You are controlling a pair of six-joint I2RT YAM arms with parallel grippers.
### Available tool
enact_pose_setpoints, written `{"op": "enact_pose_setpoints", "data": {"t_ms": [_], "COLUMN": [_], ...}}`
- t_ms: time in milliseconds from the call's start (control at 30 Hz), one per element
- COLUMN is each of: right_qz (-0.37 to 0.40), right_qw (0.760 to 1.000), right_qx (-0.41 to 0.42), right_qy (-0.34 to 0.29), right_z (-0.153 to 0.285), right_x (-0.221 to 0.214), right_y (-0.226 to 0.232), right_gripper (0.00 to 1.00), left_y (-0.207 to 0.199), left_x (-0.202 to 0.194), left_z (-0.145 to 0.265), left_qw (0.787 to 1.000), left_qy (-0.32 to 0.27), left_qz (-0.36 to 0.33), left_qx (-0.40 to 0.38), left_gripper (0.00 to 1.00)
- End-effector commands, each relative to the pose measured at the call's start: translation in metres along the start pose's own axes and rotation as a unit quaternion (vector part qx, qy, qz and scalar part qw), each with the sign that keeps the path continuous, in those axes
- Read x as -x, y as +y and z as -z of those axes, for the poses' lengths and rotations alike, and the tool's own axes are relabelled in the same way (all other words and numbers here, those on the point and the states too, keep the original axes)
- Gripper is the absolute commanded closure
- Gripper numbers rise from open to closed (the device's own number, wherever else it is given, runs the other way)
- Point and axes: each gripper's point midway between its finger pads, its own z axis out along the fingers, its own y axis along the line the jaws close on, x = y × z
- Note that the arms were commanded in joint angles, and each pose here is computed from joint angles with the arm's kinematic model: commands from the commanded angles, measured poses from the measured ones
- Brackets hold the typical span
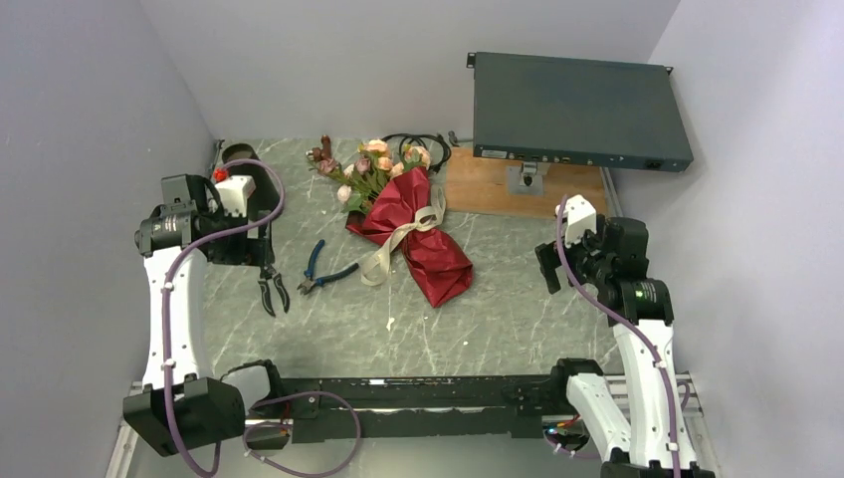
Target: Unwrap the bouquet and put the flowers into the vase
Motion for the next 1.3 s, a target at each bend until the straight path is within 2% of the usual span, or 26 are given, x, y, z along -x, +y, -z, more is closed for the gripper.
{"op": "enact_pose_setpoints", "data": {"t_ms": [0, 200, 433, 567, 700, 1000, 1100, 1200, 1267], "right_qz": [0.015, 0.008, 0.032, 0.055, 0.081, 0.087, 0.095, 0.103, 0.102], "right_qw": [0.999, 0.994, 0.983, 0.974, 0.963, 0.944, 0.937, 0.925, 0.913], "right_qx": [0.046, 0.108, 0.18, 0.219, 0.258, 0.318, 0.335, 0.361, 0.386], "right_qy": [-0.021, -0.025, -0.017, -0.013, 0.001, 0.02, 0.036, 0.064, 0.087], "right_z": [-0.006, -0.027, -0.06, -0.078, -0.1, -0.155, -0.17, -0.178, -0.176], "right_x": [0.01, 0.011, 0.022, 0.026, 0.032, 0.05, 0.043, 0.028, 0.016], "right_y": [0.012, 0.031, 0.077, 0.098, 0.119, 0.161, 0.173, 0.184, 0.194], "right_gripper": [0.0, 0.0, 0.0, 0.0, 0.0, 0.0, 0.01, 0.06, 0.14], "left_y": [0.001, -0.026, -0.088, -0.126, -0.147, -0.155, -0.154, -0.154, -0.156], "left_x": [0.024, 0.042, 0.059, 0.069, 0.083, 0.099, 0.098, 0.097, 0.098], "left_z": [-0.007, -0.027, -0.058, -0.074, -0.085, -0.114, -0.119, -0.123, -0.123], "left_qw": [0.999, 0.995, 0.978, 0.961, 0.941, 0.932, 0.933, 0.932, 0.93], "left_qy": [-0.034, -0.025, -0.02, -0.049, -0.088, -0.087, -0.088, -0.082, -0.082], "left_qz": [-0.006, -0.044, -0.084, -0.089, -0.087, -0.069, -0.07, -0.073, -0.074], "left_qx": [-0.001, -0.086, -0.188, -0.258, -0.314, -0.344, -0.343, -0.346, -0.352], "left_gripper": [0.01, 0.01, 0.01, 0.01, 0.01, 0.01, 0.01, 0.01, 0.03]}}
